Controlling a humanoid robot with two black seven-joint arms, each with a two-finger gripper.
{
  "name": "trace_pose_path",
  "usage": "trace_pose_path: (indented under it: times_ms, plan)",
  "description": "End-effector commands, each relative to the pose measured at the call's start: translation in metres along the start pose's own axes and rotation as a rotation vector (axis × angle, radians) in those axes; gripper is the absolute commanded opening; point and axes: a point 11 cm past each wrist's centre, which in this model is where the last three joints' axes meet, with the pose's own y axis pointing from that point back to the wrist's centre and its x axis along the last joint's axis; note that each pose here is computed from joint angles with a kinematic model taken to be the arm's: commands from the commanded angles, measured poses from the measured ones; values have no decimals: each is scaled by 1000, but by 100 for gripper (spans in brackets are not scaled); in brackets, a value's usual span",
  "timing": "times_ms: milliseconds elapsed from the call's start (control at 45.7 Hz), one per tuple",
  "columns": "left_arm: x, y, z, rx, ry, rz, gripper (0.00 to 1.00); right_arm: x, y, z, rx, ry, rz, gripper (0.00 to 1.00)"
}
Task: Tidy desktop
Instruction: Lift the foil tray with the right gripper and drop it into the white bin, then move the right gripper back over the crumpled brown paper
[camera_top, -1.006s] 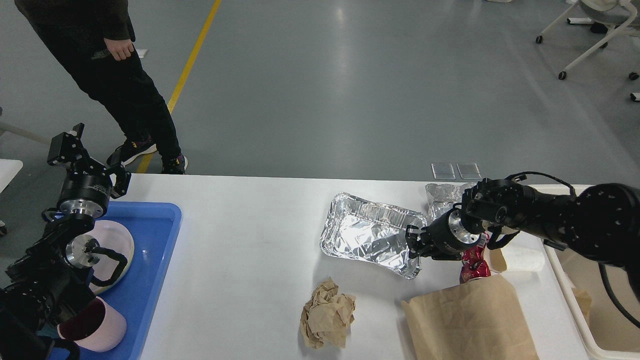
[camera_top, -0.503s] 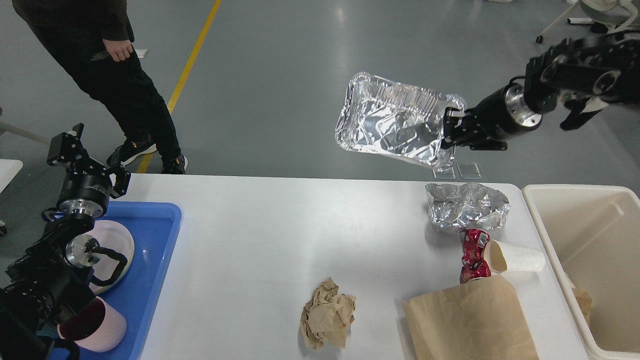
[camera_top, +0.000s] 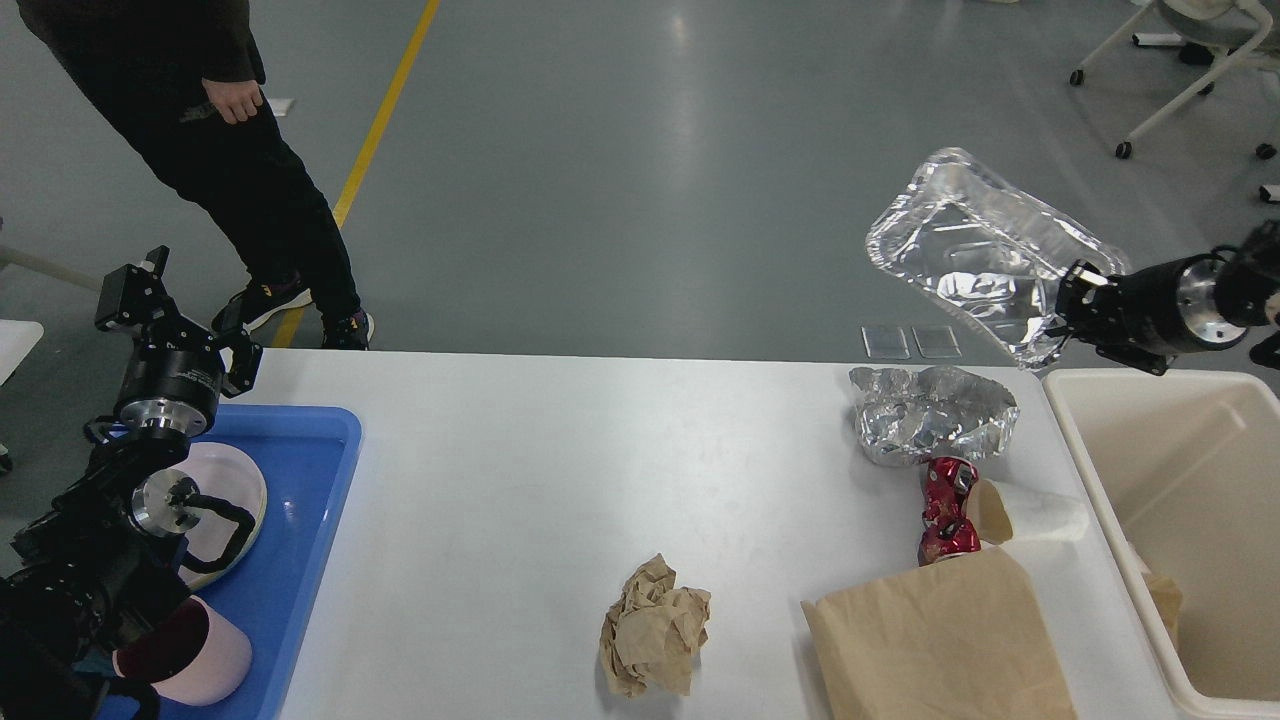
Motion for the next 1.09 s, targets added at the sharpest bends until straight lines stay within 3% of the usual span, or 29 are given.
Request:
trace_pose_path:
  times_ms: [0, 240, 481, 503, 590, 634, 656, 721, 962, 1071]
  plan:
    - [0, 0, 0, 0, 0, 0, 96, 14, 8, 64, -29, -181, 70, 0]
    - [0, 0, 0, 0, 0, 0, 96, -1, -8, 143, -102, -330, 215, 0]
    - [0, 0, 0, 0, 0, 0, 96, -25, -12, 227, -302, -303, 415, 0]
    - [0, 0, 0, 0, 0, 0, 96, -27, -13, 231, -310, -299, 421, 2]
    - [0, 0, 0, 0, 0, 0, 96, -29, -13, 240, -333, -283, 453, 31]
    - [0, 0, 0, 0, 0, 0, 96, -26, -12, 243, -338, -271, 475, 56]
    - [0, 0, 0, 2, 0, 0, 96, -24, -12, 245, -342, -263, 490, 73]
    - [0, 0, 0, 0, 0, 0, 96, -26, -14, 248, -351, -248, 499, 100]
    - [0, 0, 0, -1, 1, 0, 96, -43, -22, 255, -371, -227, 455, 100]
    - [0, 0, 0, 0, 0, 0, 96, -50, -38, 232, -331, -209, 420, 100]
